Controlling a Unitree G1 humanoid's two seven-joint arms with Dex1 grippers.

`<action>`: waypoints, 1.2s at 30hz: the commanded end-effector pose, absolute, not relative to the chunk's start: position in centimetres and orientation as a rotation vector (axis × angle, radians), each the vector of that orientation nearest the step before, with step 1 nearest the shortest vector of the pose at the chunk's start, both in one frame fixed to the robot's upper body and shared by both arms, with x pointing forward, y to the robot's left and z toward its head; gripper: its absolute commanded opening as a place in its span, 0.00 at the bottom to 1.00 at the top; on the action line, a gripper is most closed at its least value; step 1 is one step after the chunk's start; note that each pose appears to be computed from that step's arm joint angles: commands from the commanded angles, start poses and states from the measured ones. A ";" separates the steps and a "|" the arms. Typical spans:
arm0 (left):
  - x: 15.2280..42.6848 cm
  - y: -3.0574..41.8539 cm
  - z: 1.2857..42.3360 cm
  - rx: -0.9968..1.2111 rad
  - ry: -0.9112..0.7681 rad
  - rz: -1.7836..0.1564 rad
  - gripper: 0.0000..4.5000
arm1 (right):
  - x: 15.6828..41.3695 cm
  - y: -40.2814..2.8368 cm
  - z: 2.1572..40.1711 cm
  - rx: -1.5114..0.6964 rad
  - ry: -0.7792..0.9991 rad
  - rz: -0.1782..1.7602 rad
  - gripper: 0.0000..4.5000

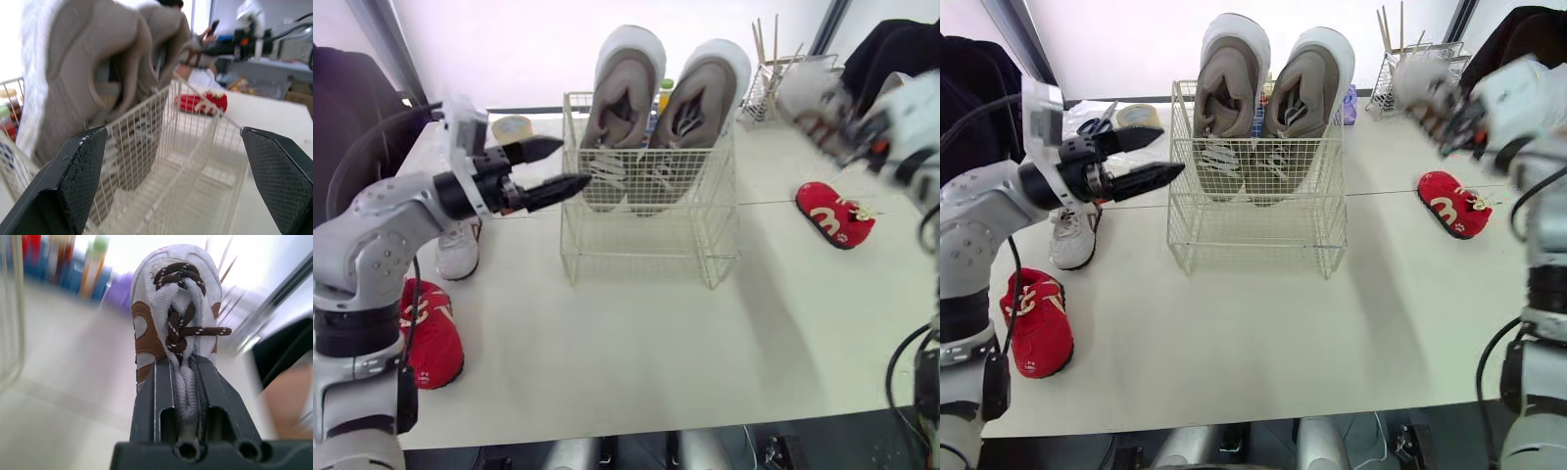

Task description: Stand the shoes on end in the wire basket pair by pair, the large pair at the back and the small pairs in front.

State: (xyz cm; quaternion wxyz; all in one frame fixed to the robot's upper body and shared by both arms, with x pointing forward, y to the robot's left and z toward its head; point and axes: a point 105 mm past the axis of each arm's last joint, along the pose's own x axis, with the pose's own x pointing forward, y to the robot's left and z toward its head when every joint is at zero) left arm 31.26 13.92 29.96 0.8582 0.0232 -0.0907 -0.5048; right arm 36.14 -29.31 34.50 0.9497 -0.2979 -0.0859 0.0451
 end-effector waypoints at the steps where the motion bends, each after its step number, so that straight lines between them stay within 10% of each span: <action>1: 31.3 13.9 32.0 0.017 -0.242 -1.098 1.00 | 33.2 -26.3 40.0 -0.708 -0.411 0.161 0.00; 8: 31.7 13.7 34.9 -0.082 -0.238 -1.223 1.00 | 27.7 -16.4 42.6 -0.857 -0.672 0.660 0.00; 29: 30.2 13.3 35.9 -0.176 -0.100 -1.365 1.00 | 28.1 -9.1 36.7 -1.223 -0.734 1.031 0.00; 36: 29.9 13.0 35.1 -0.201 -0.070 -1.385 0.30 | 28.4 -9.3 36.9 -1.230 -0.730 1.028 0.00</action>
